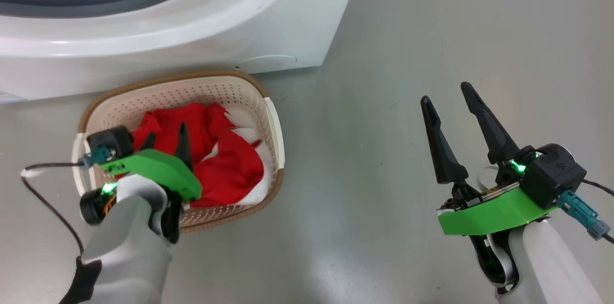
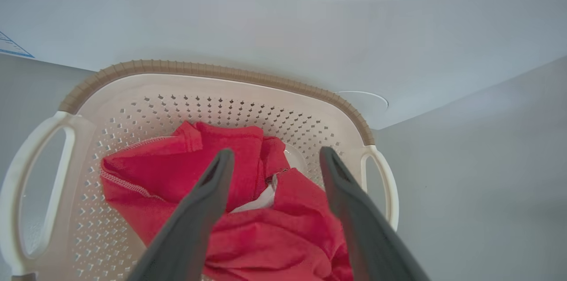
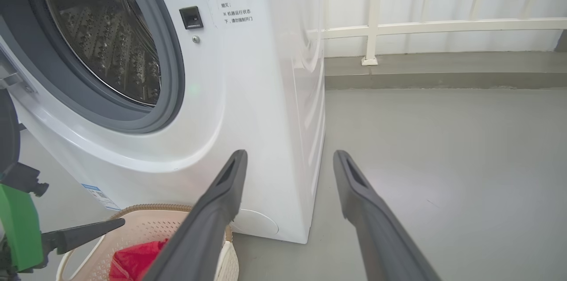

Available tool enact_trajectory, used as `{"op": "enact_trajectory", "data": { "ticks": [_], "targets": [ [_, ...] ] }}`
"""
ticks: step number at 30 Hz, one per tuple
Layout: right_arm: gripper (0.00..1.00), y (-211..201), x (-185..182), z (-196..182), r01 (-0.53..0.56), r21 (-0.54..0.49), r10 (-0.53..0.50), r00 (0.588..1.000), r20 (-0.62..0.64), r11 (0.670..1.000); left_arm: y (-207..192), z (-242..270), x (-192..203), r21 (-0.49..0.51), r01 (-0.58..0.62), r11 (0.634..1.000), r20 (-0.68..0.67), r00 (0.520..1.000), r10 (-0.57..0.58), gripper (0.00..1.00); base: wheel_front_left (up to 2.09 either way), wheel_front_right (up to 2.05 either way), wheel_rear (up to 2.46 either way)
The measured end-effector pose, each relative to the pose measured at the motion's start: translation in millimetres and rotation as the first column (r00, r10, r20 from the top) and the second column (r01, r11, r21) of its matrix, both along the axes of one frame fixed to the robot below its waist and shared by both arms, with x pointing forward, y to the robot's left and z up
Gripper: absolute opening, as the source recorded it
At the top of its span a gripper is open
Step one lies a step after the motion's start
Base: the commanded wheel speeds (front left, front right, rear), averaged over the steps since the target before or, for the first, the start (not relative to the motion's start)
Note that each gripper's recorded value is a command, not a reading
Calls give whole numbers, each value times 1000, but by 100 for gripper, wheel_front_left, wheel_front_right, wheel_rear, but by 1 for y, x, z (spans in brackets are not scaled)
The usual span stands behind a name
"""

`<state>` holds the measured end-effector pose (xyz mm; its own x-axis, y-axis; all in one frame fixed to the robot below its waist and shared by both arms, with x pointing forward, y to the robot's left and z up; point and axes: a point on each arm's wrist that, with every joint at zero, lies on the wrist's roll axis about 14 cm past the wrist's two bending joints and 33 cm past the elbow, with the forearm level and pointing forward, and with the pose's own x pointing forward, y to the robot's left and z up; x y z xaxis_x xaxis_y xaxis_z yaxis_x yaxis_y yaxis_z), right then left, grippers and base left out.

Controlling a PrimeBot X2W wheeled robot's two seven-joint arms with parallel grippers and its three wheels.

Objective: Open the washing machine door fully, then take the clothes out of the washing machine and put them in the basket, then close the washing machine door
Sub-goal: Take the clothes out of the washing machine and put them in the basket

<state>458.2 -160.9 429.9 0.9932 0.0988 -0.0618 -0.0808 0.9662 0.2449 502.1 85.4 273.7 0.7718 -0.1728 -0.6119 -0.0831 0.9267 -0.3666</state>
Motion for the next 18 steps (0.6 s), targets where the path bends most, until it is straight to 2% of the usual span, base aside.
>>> {"op": "enact_trajectory", "data": {
  "ticks": [6,18],
  "targets": [
    [100,2,-2,9,-4,-2,4,1000,21,1000,-6,47,27,-37,5,999,170,985,2,100,0,0,0],
    [100,7,-6,29,-18,-8,18,998,67,1000,-3,113,21,-36,3,999,385,923,11,100,0,0,0]
  ]
}}
